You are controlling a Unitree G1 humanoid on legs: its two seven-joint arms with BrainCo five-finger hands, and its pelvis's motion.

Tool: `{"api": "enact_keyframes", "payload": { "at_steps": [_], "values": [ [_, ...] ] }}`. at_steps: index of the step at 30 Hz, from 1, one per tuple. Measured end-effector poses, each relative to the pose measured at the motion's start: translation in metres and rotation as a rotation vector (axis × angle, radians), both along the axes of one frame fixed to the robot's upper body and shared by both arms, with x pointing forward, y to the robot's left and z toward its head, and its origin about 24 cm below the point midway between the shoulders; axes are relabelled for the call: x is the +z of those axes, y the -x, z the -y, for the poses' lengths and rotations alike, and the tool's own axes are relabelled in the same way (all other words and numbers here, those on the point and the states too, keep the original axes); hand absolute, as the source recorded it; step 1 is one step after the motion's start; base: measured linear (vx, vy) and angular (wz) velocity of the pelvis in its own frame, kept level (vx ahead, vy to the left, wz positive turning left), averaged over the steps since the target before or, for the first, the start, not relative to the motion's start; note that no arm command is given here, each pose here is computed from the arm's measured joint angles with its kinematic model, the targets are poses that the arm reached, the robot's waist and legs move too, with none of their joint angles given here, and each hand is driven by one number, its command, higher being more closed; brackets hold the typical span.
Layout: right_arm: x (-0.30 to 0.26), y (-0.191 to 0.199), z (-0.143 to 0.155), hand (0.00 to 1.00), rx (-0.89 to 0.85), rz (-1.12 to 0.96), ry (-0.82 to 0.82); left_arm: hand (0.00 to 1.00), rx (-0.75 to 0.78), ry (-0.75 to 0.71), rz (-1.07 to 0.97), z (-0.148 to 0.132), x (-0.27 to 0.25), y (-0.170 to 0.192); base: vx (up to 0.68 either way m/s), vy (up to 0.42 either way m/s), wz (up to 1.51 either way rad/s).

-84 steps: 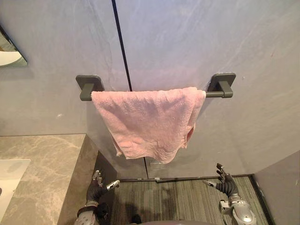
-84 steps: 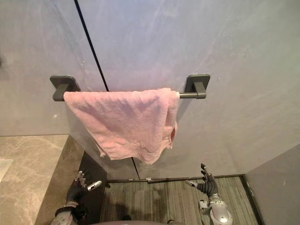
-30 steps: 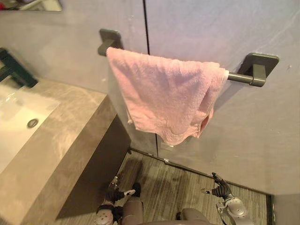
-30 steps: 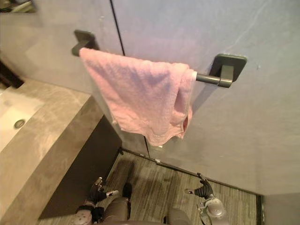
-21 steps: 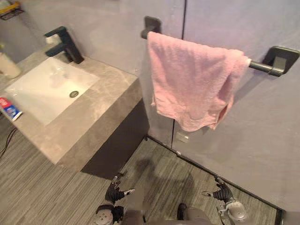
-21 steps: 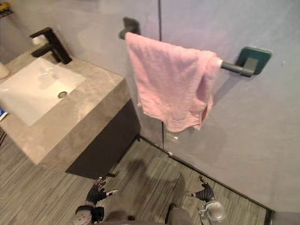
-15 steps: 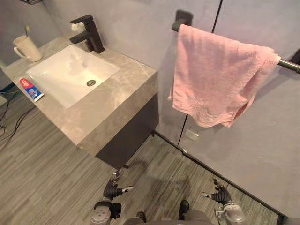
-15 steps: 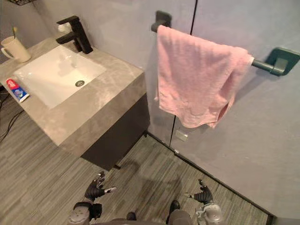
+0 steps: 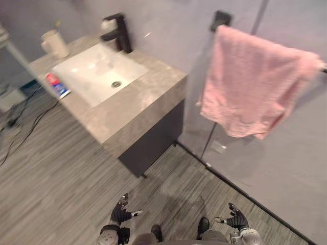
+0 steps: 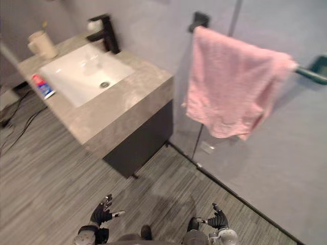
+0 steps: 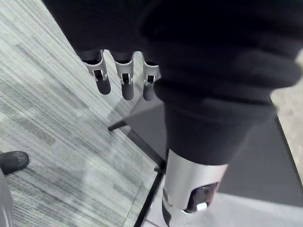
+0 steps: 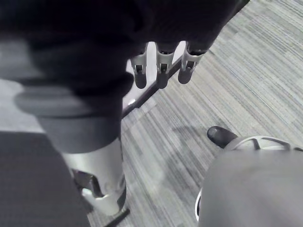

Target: Organize washtable

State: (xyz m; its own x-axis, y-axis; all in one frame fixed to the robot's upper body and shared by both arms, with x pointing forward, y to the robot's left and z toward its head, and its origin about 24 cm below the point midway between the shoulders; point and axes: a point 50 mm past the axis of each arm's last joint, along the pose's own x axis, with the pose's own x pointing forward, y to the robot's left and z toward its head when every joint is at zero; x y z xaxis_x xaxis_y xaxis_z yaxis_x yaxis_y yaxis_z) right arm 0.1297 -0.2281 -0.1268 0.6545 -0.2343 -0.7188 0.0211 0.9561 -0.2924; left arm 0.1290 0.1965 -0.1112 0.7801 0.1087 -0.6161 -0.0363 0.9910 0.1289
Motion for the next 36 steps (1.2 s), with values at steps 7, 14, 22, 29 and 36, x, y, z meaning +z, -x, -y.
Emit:
{"api": "enact_keyframes", "payload": {
  "at_steps": [7, 14, 22, 29, 36],
  "values": [
    [0.003, 0.000, 0.011, 0.00, -0.047, 0.014, 0.027, 0.00, 0.029, -0.033, 0.027, -0.014, 0.005, -0.007, -0.06, 0.298, 1.05],
    [-0.001, 0.001, 0.006, 0.00, -0.054, -0.009, 0.007, 0.00, 0.028, -0.042, 0.008, -0.018, 0.004, 0.001, -0.07, 0.211, 0.89],
    [-0.010, 0.021, -0.005, 0.00, -0.082, -0.052, -0.060, 0.00, 0.020, -0.058, 0.014, -0.023, 0.007, -0.001, 0.12, 0.044, 1.02],
    [-0.014, 0.041, -0.002, 0.00, -0.114, -0.089, -0.062, 0.00, -0.014, -0.046, 0.024, -0.014, 0.006, -0.007, 0.30, -0.005, 0.66],
    [-0.008, 0.038, -0.001, 0.00, -0.130, -0.040, -0.070, 0.00, 0.050, -0.018, -0.005, -0.013, 0.001, 0.005, 0.60, -0.010, -0.12]
  ]
}}
